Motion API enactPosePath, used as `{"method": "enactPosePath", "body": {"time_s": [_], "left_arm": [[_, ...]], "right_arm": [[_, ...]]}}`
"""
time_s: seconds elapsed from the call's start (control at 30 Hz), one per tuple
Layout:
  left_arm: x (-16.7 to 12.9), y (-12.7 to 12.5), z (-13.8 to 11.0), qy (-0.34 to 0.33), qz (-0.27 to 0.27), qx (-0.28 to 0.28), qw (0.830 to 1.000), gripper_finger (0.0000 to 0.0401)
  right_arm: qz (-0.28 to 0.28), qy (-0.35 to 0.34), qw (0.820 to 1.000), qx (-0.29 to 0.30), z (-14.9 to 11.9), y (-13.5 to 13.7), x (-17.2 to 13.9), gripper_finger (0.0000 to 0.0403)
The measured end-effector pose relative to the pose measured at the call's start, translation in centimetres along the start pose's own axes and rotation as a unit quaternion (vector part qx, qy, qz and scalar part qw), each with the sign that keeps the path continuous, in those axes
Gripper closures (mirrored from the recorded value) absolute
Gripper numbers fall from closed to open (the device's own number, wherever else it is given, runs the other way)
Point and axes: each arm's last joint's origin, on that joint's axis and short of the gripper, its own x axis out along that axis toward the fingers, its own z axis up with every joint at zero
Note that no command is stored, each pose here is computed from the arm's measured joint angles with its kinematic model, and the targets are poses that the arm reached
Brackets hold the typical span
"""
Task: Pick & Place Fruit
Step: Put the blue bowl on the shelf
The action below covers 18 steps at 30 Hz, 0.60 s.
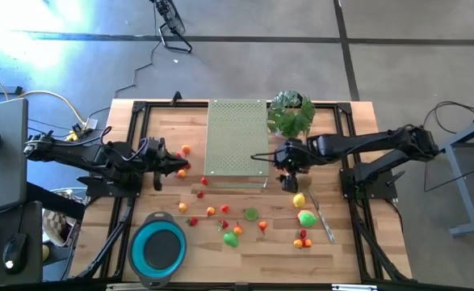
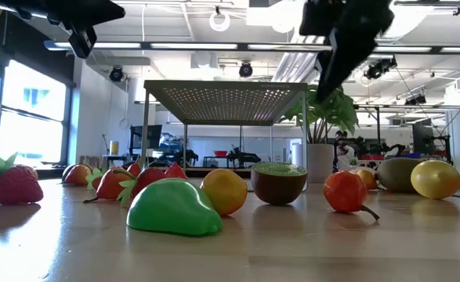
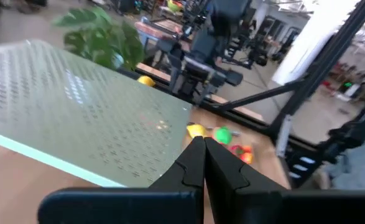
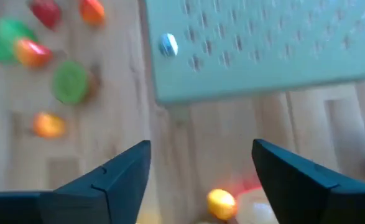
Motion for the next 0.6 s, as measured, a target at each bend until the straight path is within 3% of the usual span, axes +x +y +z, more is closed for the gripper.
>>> {"method": "enactPosePath", "body": {"time_s": [0.17,0.6], "left_arm": [[0.0,-0.1,0.0,0.009,-0.018,-0.044,0.999,0.0401],[0.0,-0.3,-0.2,0.033,-0.048,-0.085,0.995,0.0401]], "right_arm": [[0.030,-0.005,0.998,0.049,1.2,0.3,-1.6,0.0183],[0.054,-0.002,0.992,0.110,1.3,2.1,-2.3,0.0342]]}}
